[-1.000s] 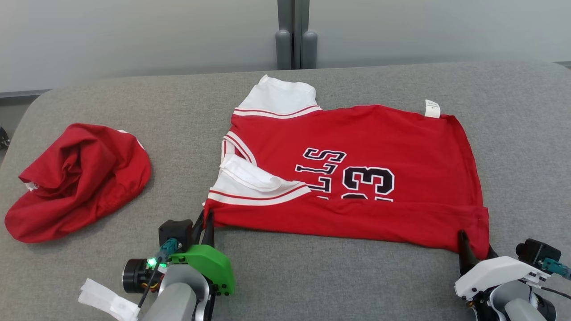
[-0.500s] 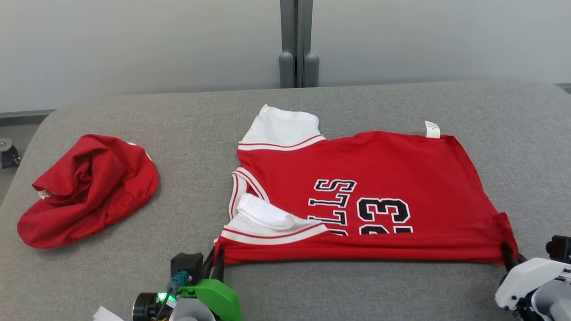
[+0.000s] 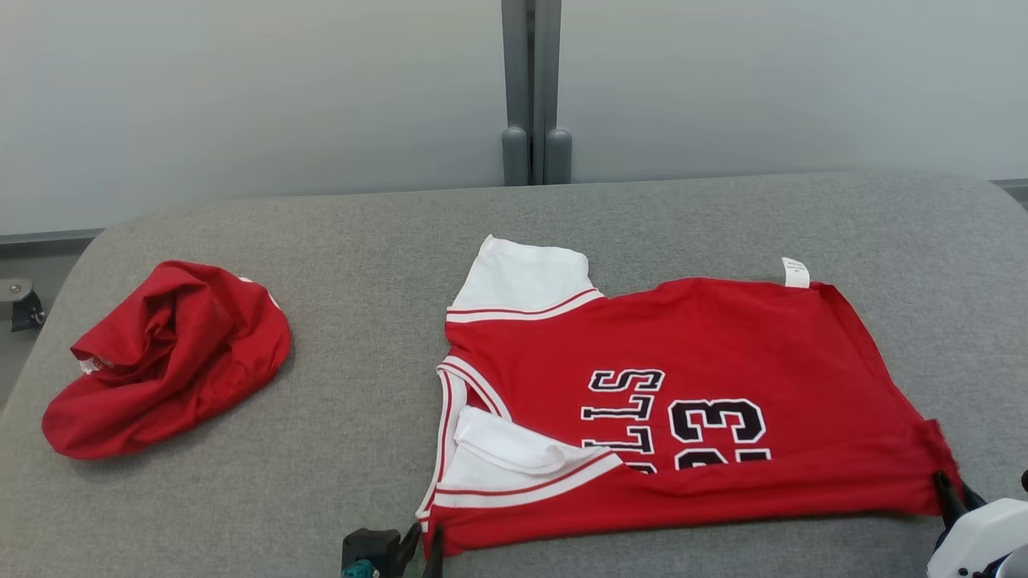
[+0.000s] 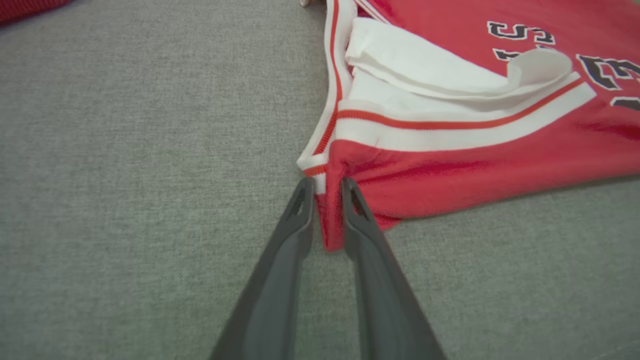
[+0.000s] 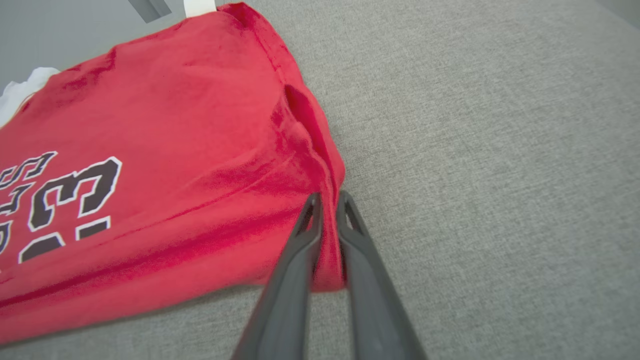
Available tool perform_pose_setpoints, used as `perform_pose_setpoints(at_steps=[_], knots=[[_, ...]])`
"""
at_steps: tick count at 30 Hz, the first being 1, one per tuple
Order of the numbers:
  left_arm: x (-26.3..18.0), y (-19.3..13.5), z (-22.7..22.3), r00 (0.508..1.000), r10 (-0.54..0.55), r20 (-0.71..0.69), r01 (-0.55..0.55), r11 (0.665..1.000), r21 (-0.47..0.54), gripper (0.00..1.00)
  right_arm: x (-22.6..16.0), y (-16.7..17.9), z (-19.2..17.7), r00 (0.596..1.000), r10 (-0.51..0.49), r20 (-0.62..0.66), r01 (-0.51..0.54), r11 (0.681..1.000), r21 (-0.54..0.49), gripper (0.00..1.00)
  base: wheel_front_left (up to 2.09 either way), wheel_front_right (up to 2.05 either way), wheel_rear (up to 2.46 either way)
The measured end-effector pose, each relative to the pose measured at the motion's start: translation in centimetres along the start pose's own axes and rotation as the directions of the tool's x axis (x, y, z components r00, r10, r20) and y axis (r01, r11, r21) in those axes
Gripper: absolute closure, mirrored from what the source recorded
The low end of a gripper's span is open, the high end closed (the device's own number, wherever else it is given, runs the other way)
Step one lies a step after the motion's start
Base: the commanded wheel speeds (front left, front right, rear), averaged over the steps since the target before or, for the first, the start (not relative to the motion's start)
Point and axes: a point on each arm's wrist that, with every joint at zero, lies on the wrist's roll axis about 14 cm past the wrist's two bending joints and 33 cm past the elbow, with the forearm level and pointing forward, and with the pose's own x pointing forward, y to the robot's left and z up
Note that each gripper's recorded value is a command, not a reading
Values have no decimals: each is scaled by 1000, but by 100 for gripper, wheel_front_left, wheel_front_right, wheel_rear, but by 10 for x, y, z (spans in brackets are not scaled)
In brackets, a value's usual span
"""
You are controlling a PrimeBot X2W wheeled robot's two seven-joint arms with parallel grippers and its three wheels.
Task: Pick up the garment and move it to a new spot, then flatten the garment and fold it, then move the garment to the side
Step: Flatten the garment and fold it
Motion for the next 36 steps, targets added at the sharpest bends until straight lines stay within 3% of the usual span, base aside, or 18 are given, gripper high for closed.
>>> perform_pose_setpoints(at_steps=[7, 14, 20, 28, 31, 33, 36], knots=[[7, 5, 25, 997, 23, 69, -23, 1000, -10, 0, -6, 15, 40, 978, 47, 204, -50, 999, 10, 0, 0, 0, 0], [15, 2, 135, 924, 11, 382, 18, 997, -72, 0, -20, 36, 86, 915, 103, 391, -97, 995, -34, 0, 0, 0, 0], [37, -18, 159, 909, -94, 406, 92, 995, 25, 0, -18, 57, 113, 883, 159, 442, -121, 986, -112, 0, 0, 0, 0], [111, -42, 203, 937, -276, 213, 222, 943, 247, 0, 10, 91, 146, 872, 236, 428, -165, 966, -197, 0, 0, 0, 0], [140, -39, 209, 957, -279, 84, 237, 912, 334, 0, 20, 104, 155, 867, 265, 421, -183, 957, -225, 0, 0, 0, 0], [159, -33, 208, 966, -260, -19, 242, 869, 432, 0, 26, 110, 161, 865, 277, 419, -192, 953, -233, 0, 0, 0, 0], [181, -29, 198, 964, -212, -160, 264, 843, 468, 0, 33, 111, 165, 870, 282, 405, -189, 948, -255, 0, 0, 0, 0]])
